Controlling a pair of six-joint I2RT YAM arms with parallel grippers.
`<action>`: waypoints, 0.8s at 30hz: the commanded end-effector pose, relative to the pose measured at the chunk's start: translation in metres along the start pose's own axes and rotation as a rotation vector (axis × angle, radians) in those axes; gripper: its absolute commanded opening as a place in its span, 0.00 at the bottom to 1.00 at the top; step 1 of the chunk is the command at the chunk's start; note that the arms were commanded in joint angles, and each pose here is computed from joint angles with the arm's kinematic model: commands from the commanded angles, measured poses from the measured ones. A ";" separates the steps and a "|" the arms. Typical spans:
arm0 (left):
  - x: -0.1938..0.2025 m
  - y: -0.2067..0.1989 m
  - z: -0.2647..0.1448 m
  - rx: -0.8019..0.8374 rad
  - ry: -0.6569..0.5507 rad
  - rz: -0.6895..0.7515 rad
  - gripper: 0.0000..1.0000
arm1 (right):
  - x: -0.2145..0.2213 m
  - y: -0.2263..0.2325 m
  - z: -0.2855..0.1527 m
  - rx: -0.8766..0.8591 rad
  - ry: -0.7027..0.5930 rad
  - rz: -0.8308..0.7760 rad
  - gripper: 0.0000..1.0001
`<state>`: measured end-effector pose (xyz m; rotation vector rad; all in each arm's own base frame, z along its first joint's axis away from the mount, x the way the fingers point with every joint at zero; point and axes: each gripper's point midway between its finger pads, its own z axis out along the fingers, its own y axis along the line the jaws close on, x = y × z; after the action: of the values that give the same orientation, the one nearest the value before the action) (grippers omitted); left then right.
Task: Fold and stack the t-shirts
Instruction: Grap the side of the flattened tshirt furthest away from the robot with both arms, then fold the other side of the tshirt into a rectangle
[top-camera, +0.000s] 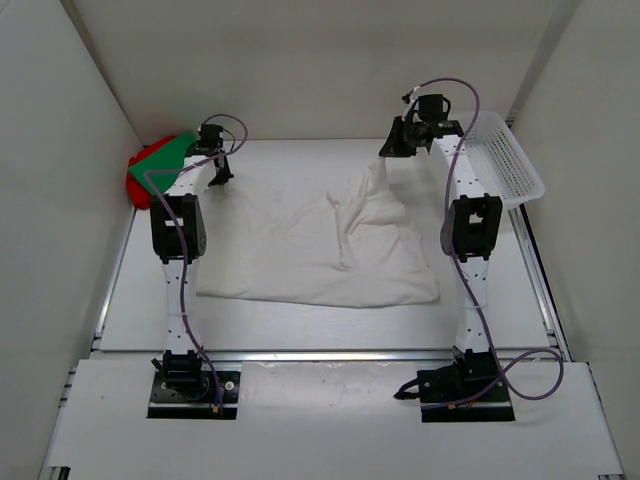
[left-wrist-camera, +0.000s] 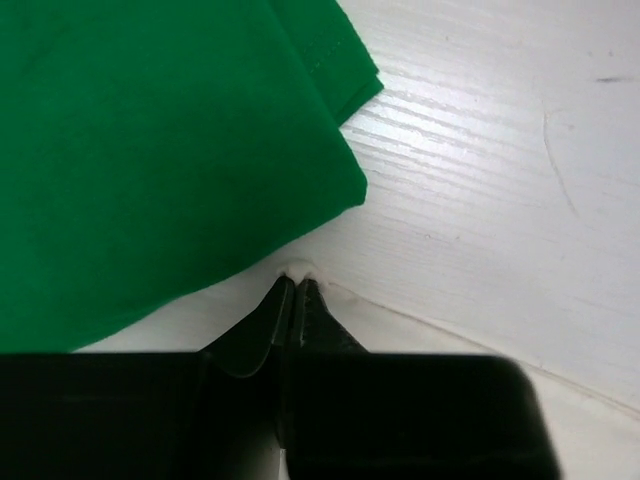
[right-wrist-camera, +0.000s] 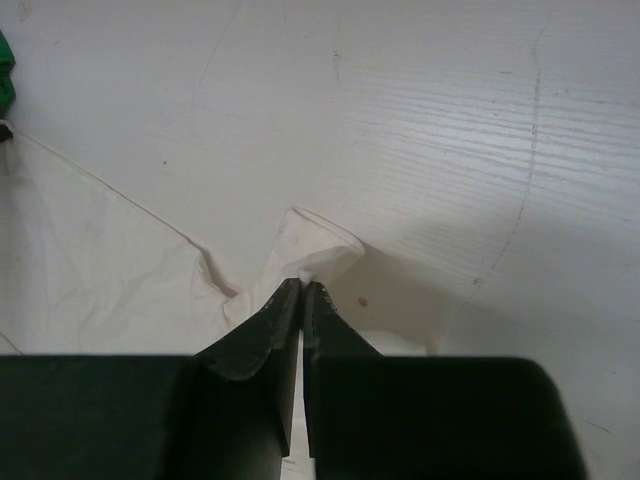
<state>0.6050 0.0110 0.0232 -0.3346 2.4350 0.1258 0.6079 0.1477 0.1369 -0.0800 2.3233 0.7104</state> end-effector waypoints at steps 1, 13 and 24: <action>-0.011 0.005 -0.006 -0.051 -0.025 -0.004 0.00 | -0.026 0.010 -0.021 -0.031 -0.064 -0.025 0.00; -0.026 0.006 -0.099 0.058 -0.158 -0.096 0.00 | 0.021 0.012 -0.078 0.163 0.054 -0.082 0.00; -0.006 0.031 -0.179 0.208 -0.226 -0.243 0.00 | 0.076 0.030 -0.151 0.245 -0.031 -0.075 0.00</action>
<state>0.4992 0.0067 0.1330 -0.4597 2.2364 -0.0909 0.4486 0.1112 0.1690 -0.0585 2.4642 0.4650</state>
